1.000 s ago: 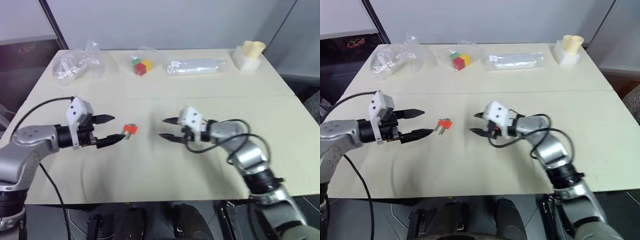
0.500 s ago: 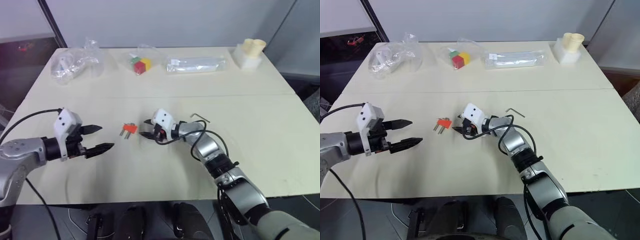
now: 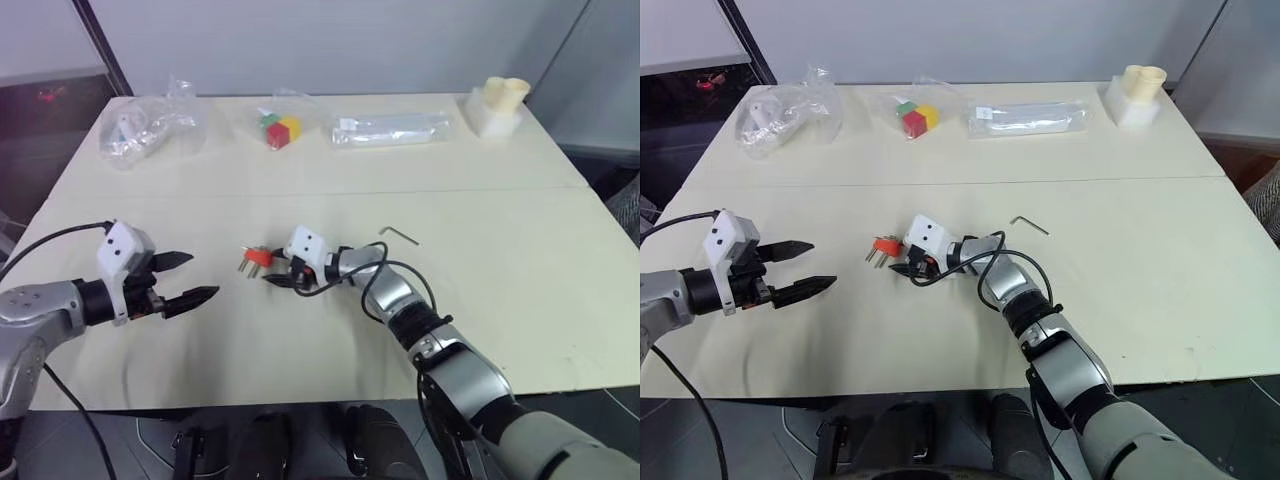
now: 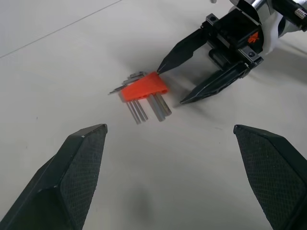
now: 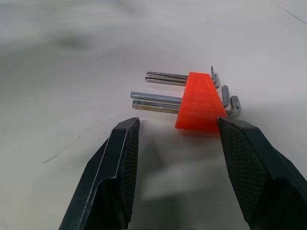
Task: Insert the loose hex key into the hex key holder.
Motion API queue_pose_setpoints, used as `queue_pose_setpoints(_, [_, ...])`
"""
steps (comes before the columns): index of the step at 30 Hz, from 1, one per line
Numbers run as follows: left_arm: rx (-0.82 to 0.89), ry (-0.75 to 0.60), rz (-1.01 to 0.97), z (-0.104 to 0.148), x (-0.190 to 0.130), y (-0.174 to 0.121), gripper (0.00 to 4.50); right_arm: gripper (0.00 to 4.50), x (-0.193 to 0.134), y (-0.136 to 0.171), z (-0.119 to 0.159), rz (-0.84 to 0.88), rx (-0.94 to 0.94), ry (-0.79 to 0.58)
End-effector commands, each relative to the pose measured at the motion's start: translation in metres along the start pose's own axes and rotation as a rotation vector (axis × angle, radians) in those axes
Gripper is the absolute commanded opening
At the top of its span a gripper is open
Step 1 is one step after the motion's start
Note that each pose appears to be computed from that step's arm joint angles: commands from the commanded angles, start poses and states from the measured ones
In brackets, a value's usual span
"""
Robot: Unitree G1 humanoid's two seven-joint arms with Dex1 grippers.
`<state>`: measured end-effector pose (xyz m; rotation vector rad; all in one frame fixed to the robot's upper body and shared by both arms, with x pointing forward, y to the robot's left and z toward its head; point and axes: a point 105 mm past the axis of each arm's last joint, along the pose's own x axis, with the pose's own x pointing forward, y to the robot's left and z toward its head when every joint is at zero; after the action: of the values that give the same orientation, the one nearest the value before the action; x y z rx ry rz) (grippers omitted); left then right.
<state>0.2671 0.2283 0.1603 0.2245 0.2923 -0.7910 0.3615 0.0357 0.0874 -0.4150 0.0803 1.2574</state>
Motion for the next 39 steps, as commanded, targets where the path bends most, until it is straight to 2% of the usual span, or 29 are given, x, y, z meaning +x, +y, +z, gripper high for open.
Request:
queue_pose_setpoints(1, [0.055,-0.016,0.023,0.01,-0.006,0.004,4.44,2.62,0.004,-0.004,0.014,-0.013,-0.036,-0.034])
queue_pose_setpoints(6, [0.056,-0.011,0.014,0.008,-0.004,0.003,4.44,2.62,0.0,-0.015,0.023,-0.051,-0.019,-0.066])
queue_pose_setpoints(39, [0.067,0.007,0.028,0.005,-0.007,0.0,4.44,2.62,0.019,-0.01,0.013,-0.037,0.035,-0.038])
